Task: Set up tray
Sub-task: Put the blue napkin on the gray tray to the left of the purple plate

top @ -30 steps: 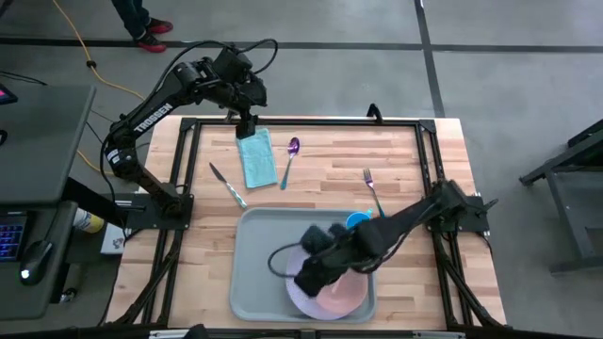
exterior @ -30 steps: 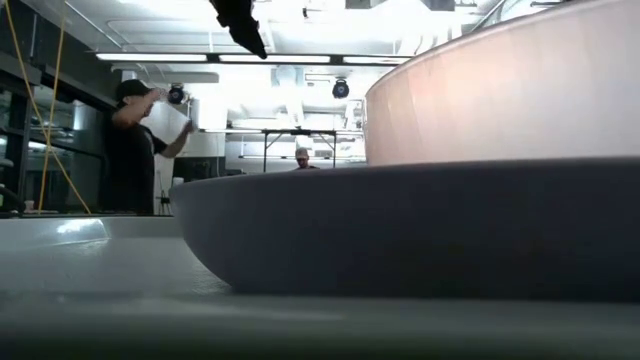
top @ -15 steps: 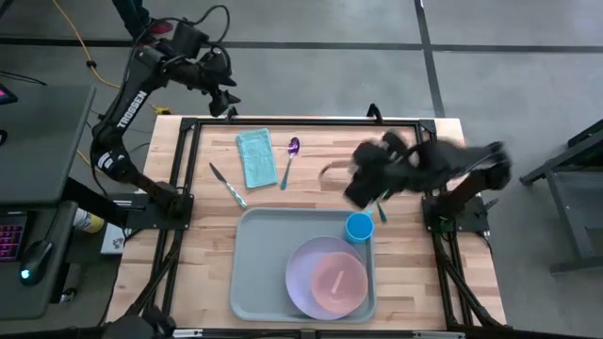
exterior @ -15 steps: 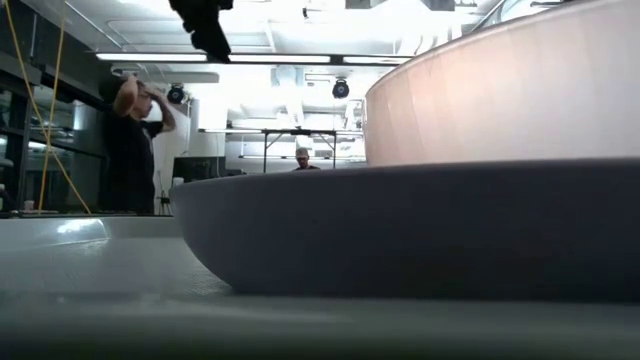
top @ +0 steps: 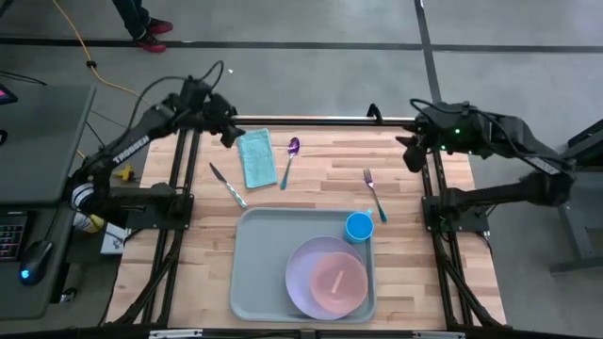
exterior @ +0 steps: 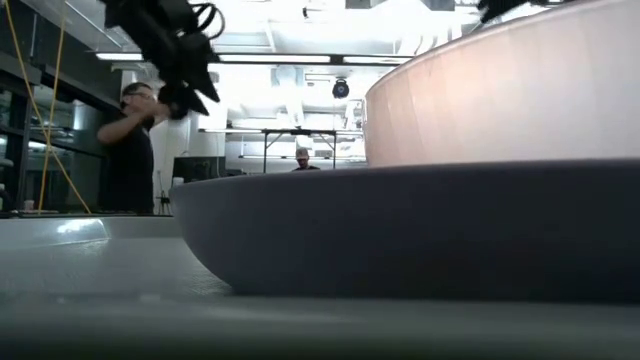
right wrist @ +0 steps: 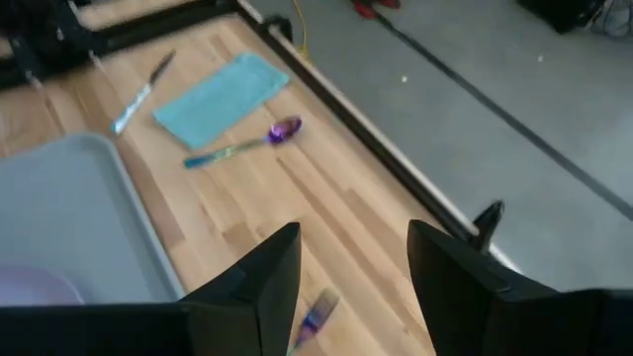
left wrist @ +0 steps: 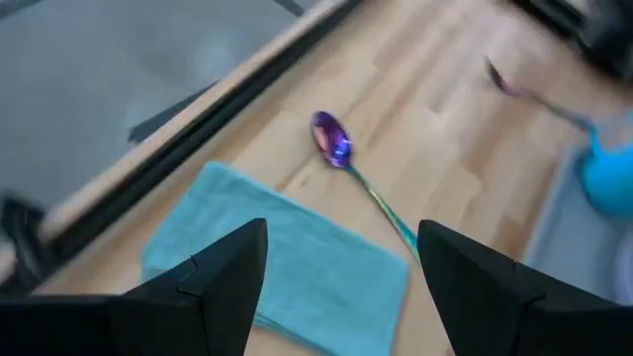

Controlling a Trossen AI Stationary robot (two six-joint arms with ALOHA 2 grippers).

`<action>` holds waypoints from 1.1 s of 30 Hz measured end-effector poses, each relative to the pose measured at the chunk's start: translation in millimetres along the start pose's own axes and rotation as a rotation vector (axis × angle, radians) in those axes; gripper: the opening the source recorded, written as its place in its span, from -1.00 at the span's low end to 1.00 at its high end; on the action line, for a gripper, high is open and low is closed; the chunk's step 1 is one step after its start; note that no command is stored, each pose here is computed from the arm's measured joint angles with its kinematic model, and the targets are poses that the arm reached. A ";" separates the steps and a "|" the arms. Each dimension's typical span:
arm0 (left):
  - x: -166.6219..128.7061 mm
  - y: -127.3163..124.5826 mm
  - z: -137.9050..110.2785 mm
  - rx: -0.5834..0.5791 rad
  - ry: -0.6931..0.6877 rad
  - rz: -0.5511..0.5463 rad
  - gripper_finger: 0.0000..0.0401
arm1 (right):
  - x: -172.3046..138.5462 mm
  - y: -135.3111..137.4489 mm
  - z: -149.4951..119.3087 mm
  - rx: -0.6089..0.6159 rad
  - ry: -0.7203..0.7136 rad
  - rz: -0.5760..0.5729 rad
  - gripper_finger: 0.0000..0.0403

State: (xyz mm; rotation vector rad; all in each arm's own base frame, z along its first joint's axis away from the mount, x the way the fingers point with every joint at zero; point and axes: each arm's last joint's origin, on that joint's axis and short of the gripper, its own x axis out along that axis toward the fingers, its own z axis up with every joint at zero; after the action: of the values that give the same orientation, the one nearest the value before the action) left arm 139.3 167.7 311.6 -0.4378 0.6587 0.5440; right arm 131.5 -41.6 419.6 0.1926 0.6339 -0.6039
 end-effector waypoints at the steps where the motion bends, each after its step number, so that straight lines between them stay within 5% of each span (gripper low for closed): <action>1: 4.2 0.3 -6.8 -0.047 -0.006 0.020 0.46 | 2.3 -2.8 -4.1 0.001 0.014 0.003 -0.19; 11: 25.4 10.6 -48.3 -0.458 0.084 0.301 0.46 | 54.7 -6.5 -27.6 0.102 0.083 0.047 -0.12; 18: 39.6 16.4 -51.5 -0.529 0.129 0.361 0.46 | 80.2 -1.9 -35.9 0.146 0.031 0.103 -0.11; 25: 76.3 27.8 -60.0 -0.576 0.280 0.384 0.46 | 82.7 -1.6 -36.4 0.140 0.033 0.097 -0.11; 33: 103.1 36.3 -61.3 -0.576 0.296 0.379 0.46 | 82.5 -1.1 -36.0 0.141 0.032 0.113 -0.11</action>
State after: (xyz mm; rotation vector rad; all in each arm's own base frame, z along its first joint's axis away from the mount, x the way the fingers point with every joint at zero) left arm 158.2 196.9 191.2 -0.9566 0.8751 1.0502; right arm 165.9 -68.7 340.9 0.3680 0.6078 -0.5376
